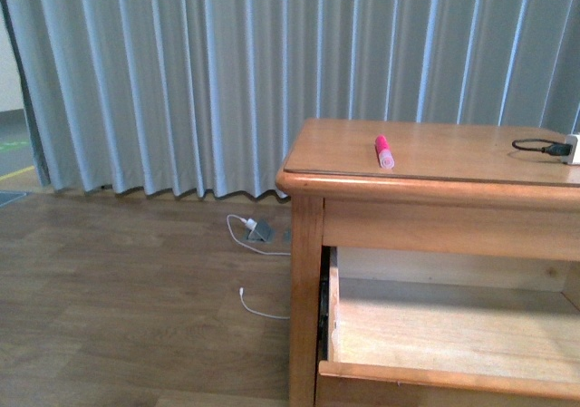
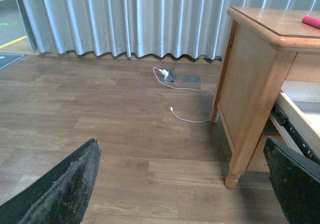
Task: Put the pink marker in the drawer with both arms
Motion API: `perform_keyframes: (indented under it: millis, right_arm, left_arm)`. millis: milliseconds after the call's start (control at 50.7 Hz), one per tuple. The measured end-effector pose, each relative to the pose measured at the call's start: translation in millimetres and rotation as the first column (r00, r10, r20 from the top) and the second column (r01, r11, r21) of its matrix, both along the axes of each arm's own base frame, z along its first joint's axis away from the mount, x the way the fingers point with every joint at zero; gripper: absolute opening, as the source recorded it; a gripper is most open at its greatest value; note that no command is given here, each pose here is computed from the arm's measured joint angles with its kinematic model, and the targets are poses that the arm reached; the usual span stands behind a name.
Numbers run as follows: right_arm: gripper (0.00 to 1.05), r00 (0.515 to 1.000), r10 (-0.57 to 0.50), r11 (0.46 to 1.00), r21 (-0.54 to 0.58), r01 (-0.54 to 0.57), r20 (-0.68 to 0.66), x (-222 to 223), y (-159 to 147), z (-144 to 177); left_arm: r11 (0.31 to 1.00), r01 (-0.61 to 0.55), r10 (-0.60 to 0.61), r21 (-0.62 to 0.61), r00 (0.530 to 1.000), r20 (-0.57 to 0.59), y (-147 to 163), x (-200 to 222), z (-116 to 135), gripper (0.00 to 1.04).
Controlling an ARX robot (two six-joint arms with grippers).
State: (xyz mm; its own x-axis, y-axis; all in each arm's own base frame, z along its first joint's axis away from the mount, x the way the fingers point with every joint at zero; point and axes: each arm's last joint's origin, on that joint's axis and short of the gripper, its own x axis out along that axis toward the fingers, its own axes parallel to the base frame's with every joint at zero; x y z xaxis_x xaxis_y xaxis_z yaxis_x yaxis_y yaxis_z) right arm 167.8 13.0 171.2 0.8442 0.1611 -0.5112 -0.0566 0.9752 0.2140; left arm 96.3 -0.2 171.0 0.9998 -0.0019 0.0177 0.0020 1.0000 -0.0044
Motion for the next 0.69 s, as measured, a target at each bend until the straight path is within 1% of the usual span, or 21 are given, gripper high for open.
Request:
perform_keyframes:
  millis: [118,217,355,454,671,690]
  right_arm:
    - [0.96,0.998,-0.013,0.999,0.048,0.010,0.068,-21,-11,17]
    - [0.96,0.996,-0.021,0.995,0.098,0.012,0.092,-36,-18,23]
    - [0.96,0.986,-0.066,0.985,0.165,0.040,0.150,-53,-31,30]
    - [0.96,0.978,-0.118,0.981,0.170,0.089,0.172,-58,-37,31]
    - [0.96,0.978,-0.121,0.981,0.173,0.092,0.167,-58,-37,30]
    - [0.94,0.970,-0.127,0.985,0.143,0.099,0.205,-58,-37,29]
  left_arm:
    - [1.000,0.000,0.000,0.000,1.000,0.000,0,0,0,0.99]
    - [1.000,0.000,0.000,0.000,1.000,0.000,0,0,0,0.99]
    - [1.000,0.000,0.000,0.000,1.000,0.000,0,0,0,0.99]
    - [1.000,0.000,0.000,0.000,1.000,0.000,0,0,0,0.99]
    - [1.000,0.000,0.000,0.000,1.000,0.000,0,0,0,0.99]
    - [1.000,0.000,0.000,0.000,1.000,0.000,0,0,0,0.99]
